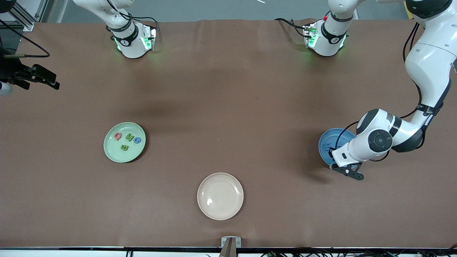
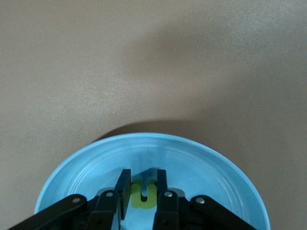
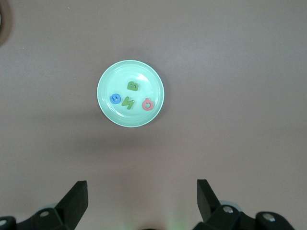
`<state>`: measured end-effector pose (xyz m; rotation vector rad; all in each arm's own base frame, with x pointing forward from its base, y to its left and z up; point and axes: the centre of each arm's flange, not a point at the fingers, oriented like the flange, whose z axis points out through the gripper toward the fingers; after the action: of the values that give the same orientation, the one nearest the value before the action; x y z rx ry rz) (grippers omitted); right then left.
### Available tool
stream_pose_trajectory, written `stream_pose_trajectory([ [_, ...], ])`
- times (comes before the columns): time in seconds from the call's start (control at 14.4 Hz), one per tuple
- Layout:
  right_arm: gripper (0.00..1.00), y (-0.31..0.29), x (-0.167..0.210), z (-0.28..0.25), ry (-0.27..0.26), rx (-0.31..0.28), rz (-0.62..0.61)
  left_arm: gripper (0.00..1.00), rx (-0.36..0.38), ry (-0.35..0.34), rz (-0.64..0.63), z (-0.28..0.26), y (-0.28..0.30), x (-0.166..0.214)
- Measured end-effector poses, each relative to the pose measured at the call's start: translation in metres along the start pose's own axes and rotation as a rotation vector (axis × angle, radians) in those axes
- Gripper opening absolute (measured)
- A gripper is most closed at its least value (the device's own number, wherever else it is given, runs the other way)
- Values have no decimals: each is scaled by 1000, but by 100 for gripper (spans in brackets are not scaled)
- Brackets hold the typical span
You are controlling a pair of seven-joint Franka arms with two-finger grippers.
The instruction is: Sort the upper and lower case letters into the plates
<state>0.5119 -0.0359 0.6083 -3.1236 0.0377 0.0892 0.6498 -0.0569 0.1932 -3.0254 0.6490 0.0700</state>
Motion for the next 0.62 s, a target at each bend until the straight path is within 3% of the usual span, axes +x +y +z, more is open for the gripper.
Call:
stream_pose_trajectory([
  [0.14,100,0,0,0,0,0,0,29,0,3,-1,-1,0,1],
  [0.21,100,0,0,0,0,0,0,36,2,6,-2,-3,-1,2],
  [0.42,100,0,0,0,0,0,-1,64,5,-6,-13,-26,-1,3],
  [0.62,100,-1,0,0,0,0,-2,93,-12,-27,-37,-119,13,4],
])
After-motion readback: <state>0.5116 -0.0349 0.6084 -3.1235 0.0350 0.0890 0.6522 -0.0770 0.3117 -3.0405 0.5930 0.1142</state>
